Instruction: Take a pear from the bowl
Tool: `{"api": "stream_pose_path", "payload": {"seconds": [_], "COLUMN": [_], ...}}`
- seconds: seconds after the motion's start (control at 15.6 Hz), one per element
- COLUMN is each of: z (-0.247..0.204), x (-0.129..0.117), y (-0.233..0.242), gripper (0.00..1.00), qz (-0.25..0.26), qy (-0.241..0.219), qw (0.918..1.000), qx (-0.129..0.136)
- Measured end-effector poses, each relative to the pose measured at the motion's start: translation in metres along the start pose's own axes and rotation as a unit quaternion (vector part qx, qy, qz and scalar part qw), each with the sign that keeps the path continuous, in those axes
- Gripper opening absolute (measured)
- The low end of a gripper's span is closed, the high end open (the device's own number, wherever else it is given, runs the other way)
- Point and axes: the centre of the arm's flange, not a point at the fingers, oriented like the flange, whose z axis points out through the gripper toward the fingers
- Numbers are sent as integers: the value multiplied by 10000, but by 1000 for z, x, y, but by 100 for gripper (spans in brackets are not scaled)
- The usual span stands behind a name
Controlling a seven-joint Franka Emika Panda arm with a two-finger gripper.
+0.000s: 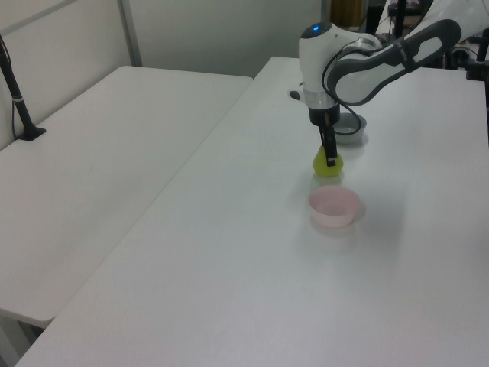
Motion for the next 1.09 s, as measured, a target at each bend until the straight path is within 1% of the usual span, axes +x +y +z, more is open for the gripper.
{"api": "stream_pose_path", "payload": {"seconds": [0.06, 0.26, 0.39, 0.45, 0.51, 0.64, 0.77, 0.9, 1.09], "z": [-7, -39, -68, -85, -102, -130, -151, -156, -157], "x": [-1, -9, -22, -31, -42, -62, -86, -99, -106], "y": [4, 20, 31, 36, 43, 54, 66, 72, 78], "gripper": [100, 100, 100, 100, 100, 100, 100, 100, 100], "qz": [54, 345, 767, 1081, 1463, 2148, 2783, 3011, 3139], "qy": [56, 306, 464, 523, 588, 688, 642, 523, 496], "qw": [10000, 9989, 9959, 9927, 9875, 9742, 9583, 9520, 9480], "qx": [-24, -112, -134, -119, -83, -2, 94, 143, 160]}}
